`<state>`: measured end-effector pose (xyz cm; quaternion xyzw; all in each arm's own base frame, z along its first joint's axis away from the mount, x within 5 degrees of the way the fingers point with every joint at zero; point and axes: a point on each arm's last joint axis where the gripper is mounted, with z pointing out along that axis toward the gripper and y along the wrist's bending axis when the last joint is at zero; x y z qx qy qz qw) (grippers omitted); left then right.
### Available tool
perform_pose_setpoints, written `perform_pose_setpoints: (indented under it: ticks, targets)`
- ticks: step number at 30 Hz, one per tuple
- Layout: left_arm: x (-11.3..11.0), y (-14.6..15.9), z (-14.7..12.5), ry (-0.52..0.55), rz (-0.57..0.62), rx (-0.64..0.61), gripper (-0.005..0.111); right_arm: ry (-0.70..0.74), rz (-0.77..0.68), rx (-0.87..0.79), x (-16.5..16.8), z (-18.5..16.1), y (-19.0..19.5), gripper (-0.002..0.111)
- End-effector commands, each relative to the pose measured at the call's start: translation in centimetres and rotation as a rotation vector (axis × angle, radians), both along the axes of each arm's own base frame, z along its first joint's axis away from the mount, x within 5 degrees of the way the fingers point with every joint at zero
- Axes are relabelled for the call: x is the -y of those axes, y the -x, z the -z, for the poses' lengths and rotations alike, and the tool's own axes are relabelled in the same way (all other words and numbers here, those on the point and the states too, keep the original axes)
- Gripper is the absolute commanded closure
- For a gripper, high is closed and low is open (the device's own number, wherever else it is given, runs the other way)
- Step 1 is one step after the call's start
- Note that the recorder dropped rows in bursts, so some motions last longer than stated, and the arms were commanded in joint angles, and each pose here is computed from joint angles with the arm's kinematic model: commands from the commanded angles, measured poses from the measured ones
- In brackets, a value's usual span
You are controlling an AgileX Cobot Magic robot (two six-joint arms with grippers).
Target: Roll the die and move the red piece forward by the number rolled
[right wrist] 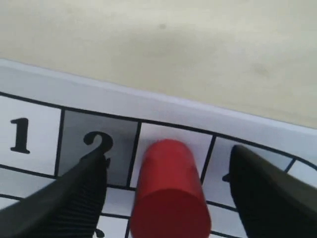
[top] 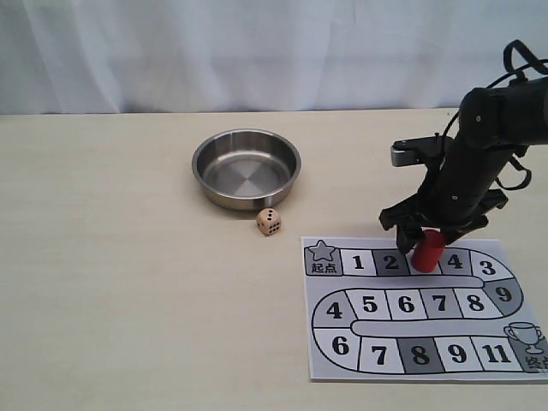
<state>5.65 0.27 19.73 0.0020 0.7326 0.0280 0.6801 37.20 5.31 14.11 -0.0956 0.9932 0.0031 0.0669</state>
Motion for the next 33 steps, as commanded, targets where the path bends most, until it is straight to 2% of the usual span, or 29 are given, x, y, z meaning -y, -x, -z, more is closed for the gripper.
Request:
perform_pose_setpoints:
  ticks: [1, 3, 5, 9, 12, 19, 24, 28, 32, 33]
  targets:
    - [0.0, 0.0, -0.3, 0.003, 0.001, 0.019, 0.107, -0.018, 0.018, 0.076, 0.1, -1.8, -0.2, 0.042]
    - [0.0, 0.0, -0.3, 0.003, 0.001, 0.019, 0.107, -0.022, 0.018, 0.1, 0.1, -2.7, -0.1, 0.043]
    - [0.0, 0.0, -0.3, 0.003, 0.001, 0.019, 0.107, -0.027, 0.027, 0.121, 0.2, -3.6, 0.1, 0.05]
    - [0.0, 0.0, -0.3, 0.003, 0.001, 0.019, 0.107, -0.049, 0.09, 0.184, 0.8, -6.1, 0.5, 0.086]
    - [0.0, 0.0, -0.3, 0.003, 0.001, 0.019, 0.107, -0.039, 0.111, 0.208, 2.0, -7.4, 0.8, 0.102]
    - [0.0, 0.0, -0.3, 0.003, 0.001, 0.017, 0.107, 0.002, 0.085, 0.221, 4.6, -8.3, 1.0, 0.104]
    - [0.0, 0.0, -0.3, 0.003, 0.001, 0.017, 0.107, 0.006, 0.131, 0.23, 6.2, -8.3, 1.0, 0.104]
    - [0.0, 0.0, -0.3, 0.003, 0.001, 0.017, 0.107, 0.021, 0.123, 0.203, 6.3, -8.4, 1.3, 0.104]
    - [0.0, 0.0, -0.3, 0.003, 0.001, 0.017, 0.107, -0.004, 0.145, 0.252, 6.2, -10.5, 2.6, 0.104]
    - [0.0, 0.0, -0.3, 0.003, 0.001, 0.017, 0.107, -0.006, 0.143, 0.298, 6.1, -12.2, 3.5, 0.104]
